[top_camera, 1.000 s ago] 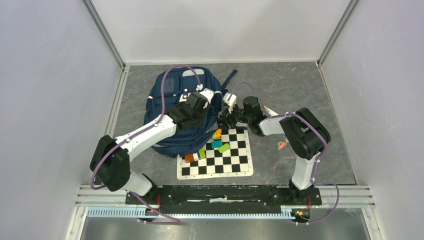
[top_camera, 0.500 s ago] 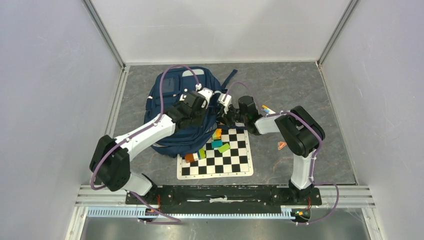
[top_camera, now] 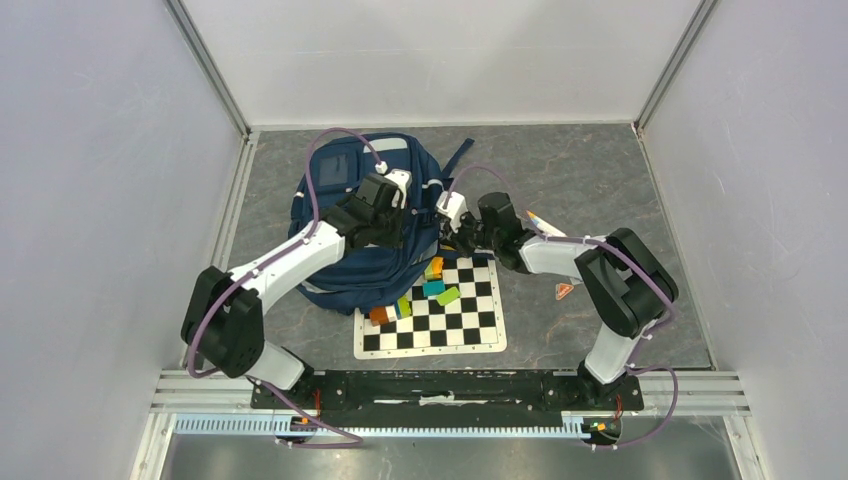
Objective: Pack the student bag
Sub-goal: Zip the student bag at the center of the board.
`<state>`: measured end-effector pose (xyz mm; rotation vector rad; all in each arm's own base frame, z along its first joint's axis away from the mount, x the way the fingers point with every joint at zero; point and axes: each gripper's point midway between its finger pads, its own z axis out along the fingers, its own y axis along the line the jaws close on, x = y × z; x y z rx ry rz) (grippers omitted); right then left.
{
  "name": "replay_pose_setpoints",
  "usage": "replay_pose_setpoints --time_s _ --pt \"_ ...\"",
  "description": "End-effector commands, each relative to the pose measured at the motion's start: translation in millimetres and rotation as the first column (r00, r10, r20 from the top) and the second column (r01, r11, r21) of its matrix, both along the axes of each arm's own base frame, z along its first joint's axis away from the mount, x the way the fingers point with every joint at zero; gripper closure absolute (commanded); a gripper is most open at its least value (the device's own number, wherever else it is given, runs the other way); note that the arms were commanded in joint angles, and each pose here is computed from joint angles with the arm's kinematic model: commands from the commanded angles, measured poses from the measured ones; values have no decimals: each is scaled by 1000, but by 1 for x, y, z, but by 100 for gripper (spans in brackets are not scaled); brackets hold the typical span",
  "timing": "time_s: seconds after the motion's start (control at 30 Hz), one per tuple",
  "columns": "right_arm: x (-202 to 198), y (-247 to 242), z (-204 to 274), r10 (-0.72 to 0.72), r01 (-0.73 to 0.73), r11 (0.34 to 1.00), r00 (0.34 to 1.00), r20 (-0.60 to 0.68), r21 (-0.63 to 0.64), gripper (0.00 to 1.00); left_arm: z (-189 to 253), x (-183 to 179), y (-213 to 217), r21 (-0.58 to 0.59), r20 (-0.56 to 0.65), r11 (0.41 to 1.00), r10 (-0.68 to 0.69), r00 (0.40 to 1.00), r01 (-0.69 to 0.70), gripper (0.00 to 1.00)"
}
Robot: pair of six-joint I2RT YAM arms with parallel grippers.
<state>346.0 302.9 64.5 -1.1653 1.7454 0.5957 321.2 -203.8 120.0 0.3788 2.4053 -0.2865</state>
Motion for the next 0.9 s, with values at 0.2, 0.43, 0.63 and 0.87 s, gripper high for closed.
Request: replay_pose_setpoints --time_s 0.2,0.43,0.63,0.87 --pt "-47 -5 -9 -20 6 983 997 -73 -181 100 31 52 3 -133 93 976 183 979 -170 98" --pt "-78 8 7 -22 5 991 993 -120 -137 100 33 58 -2 -193 87 962 214 973 -195 98" --pt "-106 29 3 -1 -20 993 985 -171 -120 100 40 62 -11 -254 81 946 230 970 -203 98" --pt "-129 58 6 27 -47 994 979 -201 -94 100 47 67 -18 -303 90 932 237 967 -200 98"
